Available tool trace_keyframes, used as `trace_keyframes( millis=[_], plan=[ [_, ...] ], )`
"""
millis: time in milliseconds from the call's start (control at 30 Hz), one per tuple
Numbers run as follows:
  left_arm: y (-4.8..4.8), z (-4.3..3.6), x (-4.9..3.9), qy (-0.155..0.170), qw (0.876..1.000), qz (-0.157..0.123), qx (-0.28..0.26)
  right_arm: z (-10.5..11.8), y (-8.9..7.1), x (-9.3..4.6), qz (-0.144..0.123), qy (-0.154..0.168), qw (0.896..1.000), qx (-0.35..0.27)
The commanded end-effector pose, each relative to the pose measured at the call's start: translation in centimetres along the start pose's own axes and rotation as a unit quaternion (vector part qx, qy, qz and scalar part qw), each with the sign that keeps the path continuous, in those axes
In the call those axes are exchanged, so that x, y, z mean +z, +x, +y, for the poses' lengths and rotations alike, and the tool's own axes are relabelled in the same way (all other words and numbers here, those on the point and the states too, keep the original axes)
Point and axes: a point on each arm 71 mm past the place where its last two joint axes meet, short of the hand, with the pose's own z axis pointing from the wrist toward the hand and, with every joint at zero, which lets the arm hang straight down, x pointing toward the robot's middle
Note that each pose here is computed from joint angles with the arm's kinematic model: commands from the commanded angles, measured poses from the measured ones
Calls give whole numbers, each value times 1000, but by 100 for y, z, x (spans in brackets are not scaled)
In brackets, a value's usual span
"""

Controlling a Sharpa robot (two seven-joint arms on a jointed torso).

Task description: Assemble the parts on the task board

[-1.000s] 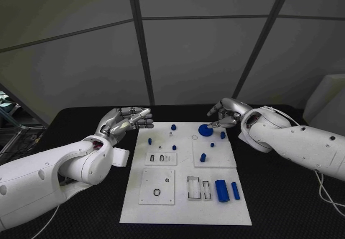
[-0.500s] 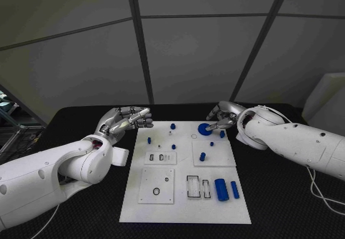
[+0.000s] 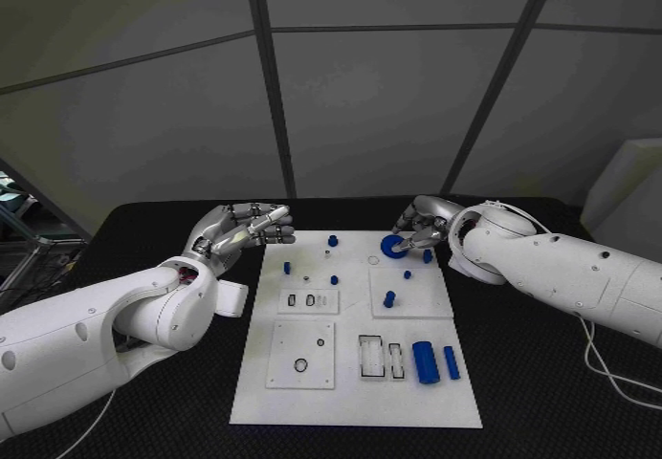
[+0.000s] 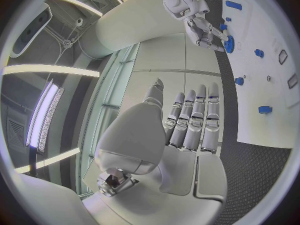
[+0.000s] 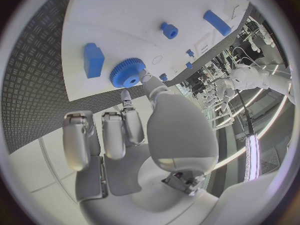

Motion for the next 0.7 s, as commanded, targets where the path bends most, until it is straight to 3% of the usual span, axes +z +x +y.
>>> trace_keyframes(
  millis=[33,700],
  plan=[
    [14,-13,4,3,1000,7,-1,5,16,9,16,1,1000,-13],
    [13,-10,8,2,1000,8,-1,-4,57,53,25,7,999,-28]
  ],
)
